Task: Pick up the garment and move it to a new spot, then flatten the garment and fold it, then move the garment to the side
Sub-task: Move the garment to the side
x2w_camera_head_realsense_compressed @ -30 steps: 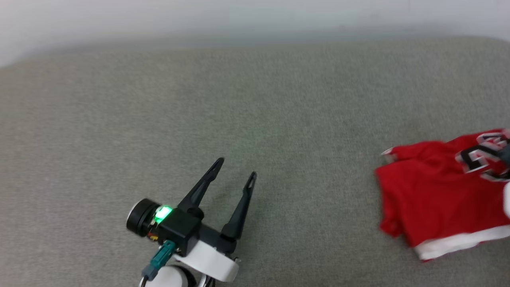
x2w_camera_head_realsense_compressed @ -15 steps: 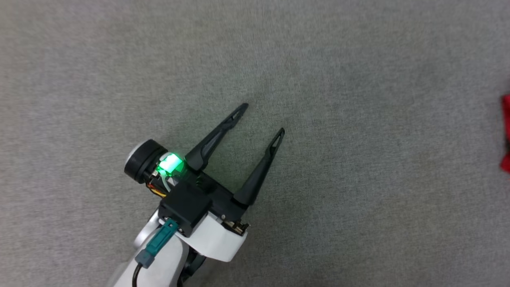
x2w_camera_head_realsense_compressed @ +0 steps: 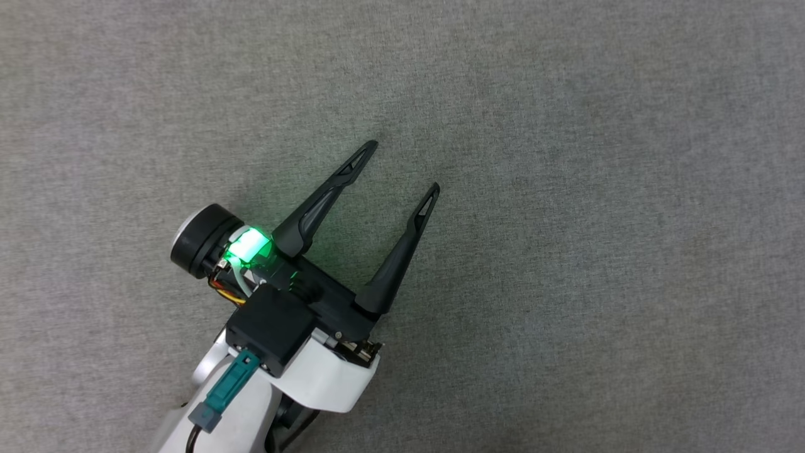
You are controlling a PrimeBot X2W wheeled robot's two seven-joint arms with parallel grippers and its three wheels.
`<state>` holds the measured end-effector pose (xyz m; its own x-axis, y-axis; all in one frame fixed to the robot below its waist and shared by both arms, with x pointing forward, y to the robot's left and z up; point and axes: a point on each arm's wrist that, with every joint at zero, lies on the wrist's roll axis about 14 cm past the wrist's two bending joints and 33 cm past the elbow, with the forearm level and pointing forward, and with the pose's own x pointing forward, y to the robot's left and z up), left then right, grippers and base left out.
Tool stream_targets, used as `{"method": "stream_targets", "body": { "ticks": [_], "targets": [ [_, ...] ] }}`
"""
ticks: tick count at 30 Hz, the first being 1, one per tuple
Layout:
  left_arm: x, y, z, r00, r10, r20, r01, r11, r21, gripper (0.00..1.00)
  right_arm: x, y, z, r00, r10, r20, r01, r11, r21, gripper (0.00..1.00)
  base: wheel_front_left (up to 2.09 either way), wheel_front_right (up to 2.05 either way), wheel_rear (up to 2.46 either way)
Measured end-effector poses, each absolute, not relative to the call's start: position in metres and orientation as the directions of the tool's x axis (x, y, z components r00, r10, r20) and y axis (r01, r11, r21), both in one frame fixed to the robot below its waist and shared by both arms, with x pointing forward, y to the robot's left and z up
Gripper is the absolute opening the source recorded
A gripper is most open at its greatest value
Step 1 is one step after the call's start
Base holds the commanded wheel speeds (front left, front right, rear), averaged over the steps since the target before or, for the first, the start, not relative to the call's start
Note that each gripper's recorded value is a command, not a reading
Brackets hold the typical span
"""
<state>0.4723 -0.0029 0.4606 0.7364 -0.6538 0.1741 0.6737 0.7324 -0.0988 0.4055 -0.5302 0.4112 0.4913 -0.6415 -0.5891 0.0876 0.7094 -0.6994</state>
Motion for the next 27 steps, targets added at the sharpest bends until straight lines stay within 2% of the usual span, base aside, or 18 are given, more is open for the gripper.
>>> {"method": "stream_targets", "body": {
  "ticks": [1, 7, 12, 17, 20, 27],
  "targets": [
    [0.472, -0.002, 0.462, 0.738, -0.652, 0.176, 0.672, 0.734, -0.097, 1.00, 0.407, -0.529, 0.412, 0.499, -0.641, -0.583, 0.096, 0.710, -0.698, 1.00, 0.00, 0.00, 0.00],
    [0.469, 0.006, 0.473, 0.762, -0.624, 0.172, 0.643, 0.760, -0.091, 1.00, 0.421, -0.517, 0.437, 0.572, -0.625, -0.531, 0.122, 0.705, -0.699, 1.00, 0.00, 0.00, 0.00],
    [0.464, 0.024, 0.488, 0.813, -0.558, 0.168, 0.577, 0.811, -0.097, 1.00, 0.446, -0.484, 0.476, 0.709, -0.548, -0.444, 0.162, 0.739, -0.654, 1.00, 0.00, 0.00, 0.00],
    [0.451, 0.053, 0.501, 0.869, -0.470, 0.154, 0.486, 0.869, -0.088, 1.00, 0.469, -0.428, 0.525, 0.864, -0.395, -0.313, 0.177, 0.819, -0.545, 1.00, 0.00, 0.00, 0.00],
    [0.439, 0.073, 0.509, 0.902, -0.404, 0.151, 0.419, 0.903, -0.091, 1.00, 0.474, -0.385, 0.552, 0.935, -0.276, -0.224, 0.144, 0.870, -0.472, 1.00, 0.00, 0.00, 0.00],
    [0.406, 0.110, 0.534, 0.941, -0.282, 0.185, 0.301, 0.950, -0.085, 1.00, 0.458, -0.292, 0.594, 1.000, -0.019, -0.022, 0.012, 0.955, -0.295, 1.00, 0.00, 0.00, 0.00]
  ]
}}
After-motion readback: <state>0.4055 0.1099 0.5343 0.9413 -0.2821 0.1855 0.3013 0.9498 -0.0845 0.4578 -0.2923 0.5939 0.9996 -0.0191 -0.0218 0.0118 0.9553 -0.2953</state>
